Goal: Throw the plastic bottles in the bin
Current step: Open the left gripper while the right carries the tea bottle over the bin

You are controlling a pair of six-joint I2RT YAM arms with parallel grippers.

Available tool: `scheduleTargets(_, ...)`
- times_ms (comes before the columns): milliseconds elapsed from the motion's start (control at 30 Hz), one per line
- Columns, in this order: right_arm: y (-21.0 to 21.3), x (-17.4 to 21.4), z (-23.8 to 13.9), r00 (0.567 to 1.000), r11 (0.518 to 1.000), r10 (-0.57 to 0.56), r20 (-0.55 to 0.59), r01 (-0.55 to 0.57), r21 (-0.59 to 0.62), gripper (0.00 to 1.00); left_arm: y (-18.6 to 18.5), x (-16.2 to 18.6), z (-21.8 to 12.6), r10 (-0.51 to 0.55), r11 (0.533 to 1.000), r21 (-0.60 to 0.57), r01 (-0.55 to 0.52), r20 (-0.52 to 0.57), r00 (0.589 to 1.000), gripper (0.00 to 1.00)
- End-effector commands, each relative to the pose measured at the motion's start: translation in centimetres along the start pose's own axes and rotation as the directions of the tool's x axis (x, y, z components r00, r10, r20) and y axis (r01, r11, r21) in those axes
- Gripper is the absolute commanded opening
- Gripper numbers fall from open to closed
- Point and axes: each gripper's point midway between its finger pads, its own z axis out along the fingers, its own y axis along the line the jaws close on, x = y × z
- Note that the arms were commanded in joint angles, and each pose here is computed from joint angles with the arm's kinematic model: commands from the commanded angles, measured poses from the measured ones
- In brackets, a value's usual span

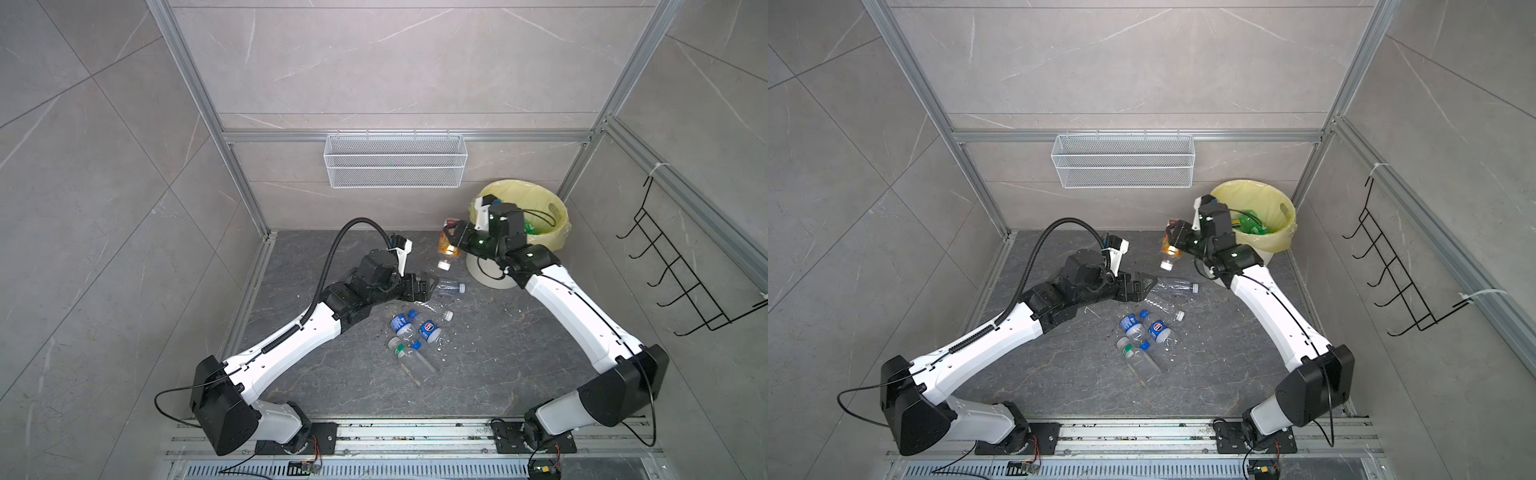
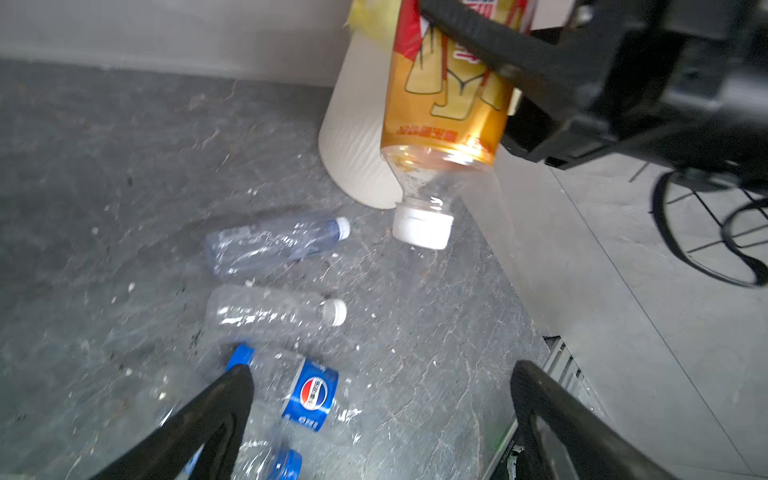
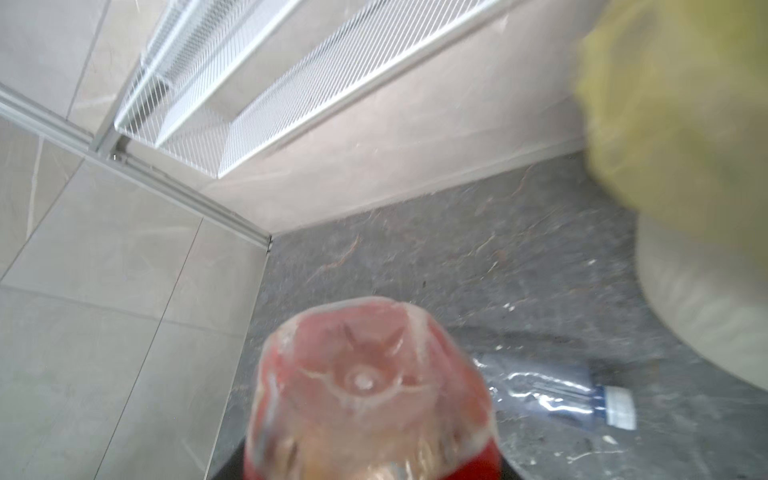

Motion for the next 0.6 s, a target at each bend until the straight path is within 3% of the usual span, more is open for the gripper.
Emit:
scheduleTargets(0, -1.1, -4.3, -5.0, 0.994, 0.998, -0.033, 0.105, 0.028, 0.05, 0.38, -2.9, -1.9, 0.2, 0.148, 0.989, 0.015, -0.148, 0.035, 0.988, 1.0)
scheduleTargets(367, -1.7, -13.8, -15.8, 0.918, 0.985, -0.116, 0.38, 0.058, 0.16, 0.38, -9.3, -4.6, 1.9, 0.327, 0.938, 0.092, -0.335, 0.092, 0.941, 1.0)
scheduleTargets(467, -2.5, -15.3, -15.4, 0.91, 0.98, -0.121, 0.396, 0.047, 0.192, 0.39, -9.7, -4.8, 2.2, 0.349, 0.929, 0.092, -0.357, 0.096, 0.932, 1.0)
scheduleTargets(567, -6.5, -16.2, -11.5, 0.939, 0.968, -0.058, 0.34, -0.031, 0.251, 0.39, -9.4, -4.7, 2.7, 0.363, 0.926, 0.079, -0.37, 0.092, 0.927, 1.0)
